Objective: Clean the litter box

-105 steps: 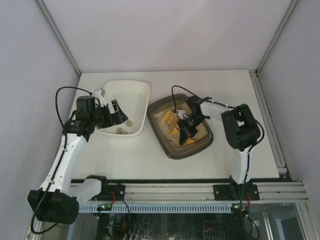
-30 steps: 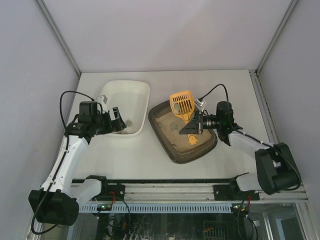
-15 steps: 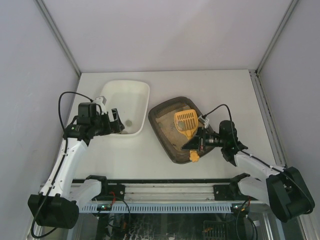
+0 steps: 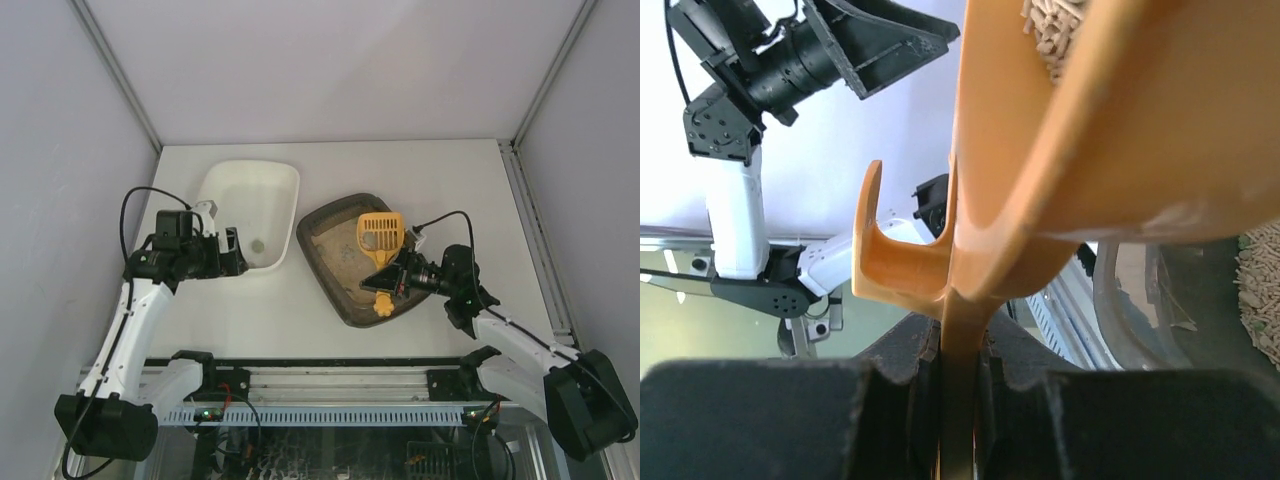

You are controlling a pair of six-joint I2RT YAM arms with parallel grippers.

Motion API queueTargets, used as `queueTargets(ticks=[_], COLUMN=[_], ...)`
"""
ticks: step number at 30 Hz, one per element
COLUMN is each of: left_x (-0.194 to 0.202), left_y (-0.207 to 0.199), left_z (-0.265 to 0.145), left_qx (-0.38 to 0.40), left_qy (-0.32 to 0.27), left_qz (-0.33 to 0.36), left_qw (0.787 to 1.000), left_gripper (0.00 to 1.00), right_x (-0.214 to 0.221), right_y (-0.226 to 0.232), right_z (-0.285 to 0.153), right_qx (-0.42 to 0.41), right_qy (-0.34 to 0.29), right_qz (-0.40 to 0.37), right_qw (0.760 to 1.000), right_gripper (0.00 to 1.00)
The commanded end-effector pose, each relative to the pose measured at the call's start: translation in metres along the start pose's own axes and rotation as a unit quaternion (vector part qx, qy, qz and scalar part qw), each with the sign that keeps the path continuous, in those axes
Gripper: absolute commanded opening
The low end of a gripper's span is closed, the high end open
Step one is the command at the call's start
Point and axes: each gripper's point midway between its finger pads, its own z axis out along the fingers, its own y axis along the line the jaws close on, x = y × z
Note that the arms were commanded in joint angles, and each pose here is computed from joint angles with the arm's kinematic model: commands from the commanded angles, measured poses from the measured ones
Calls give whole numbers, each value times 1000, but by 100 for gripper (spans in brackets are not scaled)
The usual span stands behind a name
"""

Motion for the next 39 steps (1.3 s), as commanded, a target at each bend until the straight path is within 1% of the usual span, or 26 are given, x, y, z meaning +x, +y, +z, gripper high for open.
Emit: queueTargets(ticks=[1,4,6,7,10,11,13,14,16,17,19,20,21,22,23,25,26,28,29,31,32,33,35,36,38,39], left_x=[-20,-13,-9,-9,-12,-13,-15,-15,-14,-15,-15,-14,-13,-12,-12,-11,-11,-11,-11,-11,-10,-10,-10,-10,-9,-10], left_y=[-19,-29,-32,-31,-23,-19,-13,-12,-10,-10,-10,-10,-10,-10,-10,-10,-10,-9,-9,-8,-8,-7,-6,-6,-6,-6], left_z=[-17,-19,-22,-22,-19,-18,-16,-15,-15,-16,-16,-16,-16,-16,-16,-17,-17,-18,-17,-18,-18,-17,-17,-18,-17,-17], left_qx=[57,103,127,129,115,104,89,87,77,76,78,80,81,79,79,80,80,78,76,73,72,70,68,68,69,69], left_qy=[-24,-6,1,0,-3,-4,-3,-1,2,-3,-7,-8,-8,-8,-8,-9,-10,-10,-9,-9,-9,-8,-7,-7,-6,-7], left_qz=[74,115,120,117,92,89,91,88,74,73,77,80,81,82,82,86,86,86,85,82,83,82,81,82,81,81], left_qw=[995,988,985,985,989,991,992,992,994,994,994,994,993,993,993,993,993,993,993,994,994,994,994,994,994,994], left_gripper=[100,100,100,100,100,100,100,100,100,100,100,100,100,100,100,100,100,100,100,100,100,100,100,100,100,100], right_x=[-17,-4,-22,-26,-7,-11,-28,-23,-3,-8,-25,-18,-5,3,0,-20,-18,3,3,-23,-30,-28,-5,-6,-29,-32], right_y=[11,15,17,13,9,11,8,7,9,12,4,-5,-6,2,3,3,0,-1,1,2,0,-1,1,5,0,-8], right_z=[5,18,6,5,17,13,3,5,15,13,1,4,13,20,17,6,9,23,23,7,2,6,19,18,2,-1], right_qx=[-16,-17,-30,-19,7,1,0,7,0,-18,-22,4,18,9,-1,-12,1,18,9,-13,-8,7,16,3,-5,8], right_qy=[-27,21,-23,-38,21,15,-39,-30,29,22,-40,-27,10,39,32,-27,-25,36,40,-28,-48,-37,27,25,-40,-52], right_qz=[-22,-40,-29,-39,-50,-43,-47,-55,-47,-38,-19,-23,-37,-47,-36,-26,-30,-46,-30,-18,-28,-44,-48,-43,-27,-24], right_qw=[999,999,999,998,999,999,998,998,998,999,999,999,999,998,999,999,999,998,999,999,998,998,998,999,999,998], right_gripper=[0,0,0,0,0,0,0,0,0,0,0,0,0,0,0,0,0,0,0,0,0,0,0,0,0,0])
